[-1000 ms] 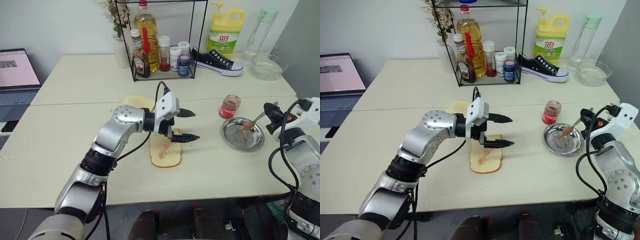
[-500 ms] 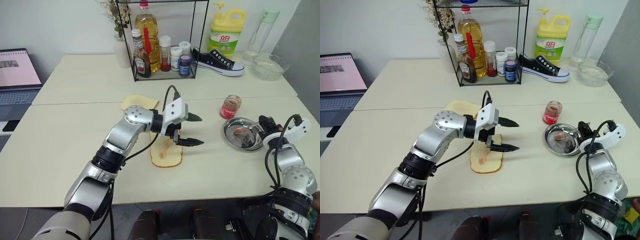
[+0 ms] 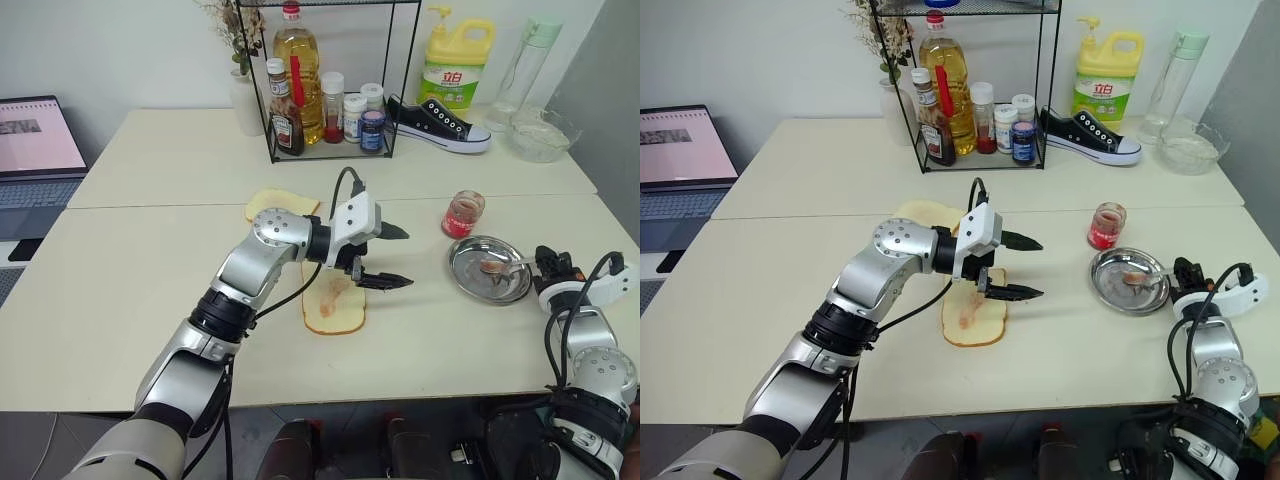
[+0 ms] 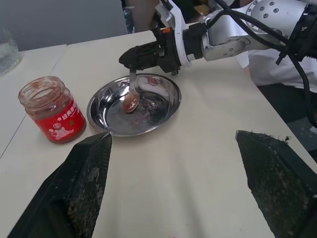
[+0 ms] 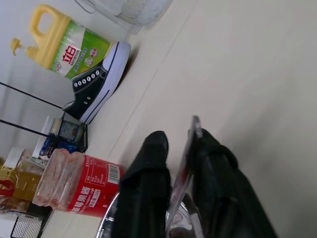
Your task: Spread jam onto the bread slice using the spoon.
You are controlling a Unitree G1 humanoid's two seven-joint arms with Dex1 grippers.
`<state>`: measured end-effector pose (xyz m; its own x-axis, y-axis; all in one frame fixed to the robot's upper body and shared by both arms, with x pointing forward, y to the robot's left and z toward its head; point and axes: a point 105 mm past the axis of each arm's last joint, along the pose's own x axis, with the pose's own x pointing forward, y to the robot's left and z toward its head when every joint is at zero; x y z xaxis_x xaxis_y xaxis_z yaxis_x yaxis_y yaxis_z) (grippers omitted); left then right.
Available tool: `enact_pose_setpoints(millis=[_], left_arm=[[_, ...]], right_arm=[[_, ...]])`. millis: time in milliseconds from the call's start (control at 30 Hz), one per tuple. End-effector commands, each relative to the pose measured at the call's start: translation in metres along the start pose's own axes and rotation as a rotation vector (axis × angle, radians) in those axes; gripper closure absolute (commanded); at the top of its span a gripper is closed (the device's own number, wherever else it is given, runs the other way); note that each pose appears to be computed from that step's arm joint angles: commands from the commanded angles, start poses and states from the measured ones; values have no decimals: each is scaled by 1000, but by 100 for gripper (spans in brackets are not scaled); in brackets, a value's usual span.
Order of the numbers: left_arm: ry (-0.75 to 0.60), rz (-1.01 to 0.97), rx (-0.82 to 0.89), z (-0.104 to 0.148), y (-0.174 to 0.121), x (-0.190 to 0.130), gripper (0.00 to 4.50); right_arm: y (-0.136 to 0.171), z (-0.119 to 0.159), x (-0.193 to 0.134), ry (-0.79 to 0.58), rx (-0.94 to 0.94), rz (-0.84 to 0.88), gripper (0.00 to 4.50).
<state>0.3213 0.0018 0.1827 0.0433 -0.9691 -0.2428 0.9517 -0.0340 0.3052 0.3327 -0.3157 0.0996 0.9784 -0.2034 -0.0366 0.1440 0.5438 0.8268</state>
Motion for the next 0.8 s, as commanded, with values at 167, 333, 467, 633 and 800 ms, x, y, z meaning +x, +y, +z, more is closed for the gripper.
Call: enact_pose_setpoints(millis=[167, 333, 467, 633, 800], left_arm=[[-21, 32, 63, 16, 11, -9, 36], [-9, 51, 56, 13, 15, -18, 36], [29, 91, 26, 6, 24, -46, 36], [73, 162, -51, 0, 28, -93, 36], [165, 271, -171, -8, 14, -151, 36]], right_arm=[[2, 43, -9, -133, 24, -15, 92], [16, 81, -21, -208, -31, -3, 3], [52, 77, -30, 11, -560, 109, 3], [84, 47, -50, 304, -1071, 345, 3], [123, 9, -84, 567, -1181, 678, 3]])
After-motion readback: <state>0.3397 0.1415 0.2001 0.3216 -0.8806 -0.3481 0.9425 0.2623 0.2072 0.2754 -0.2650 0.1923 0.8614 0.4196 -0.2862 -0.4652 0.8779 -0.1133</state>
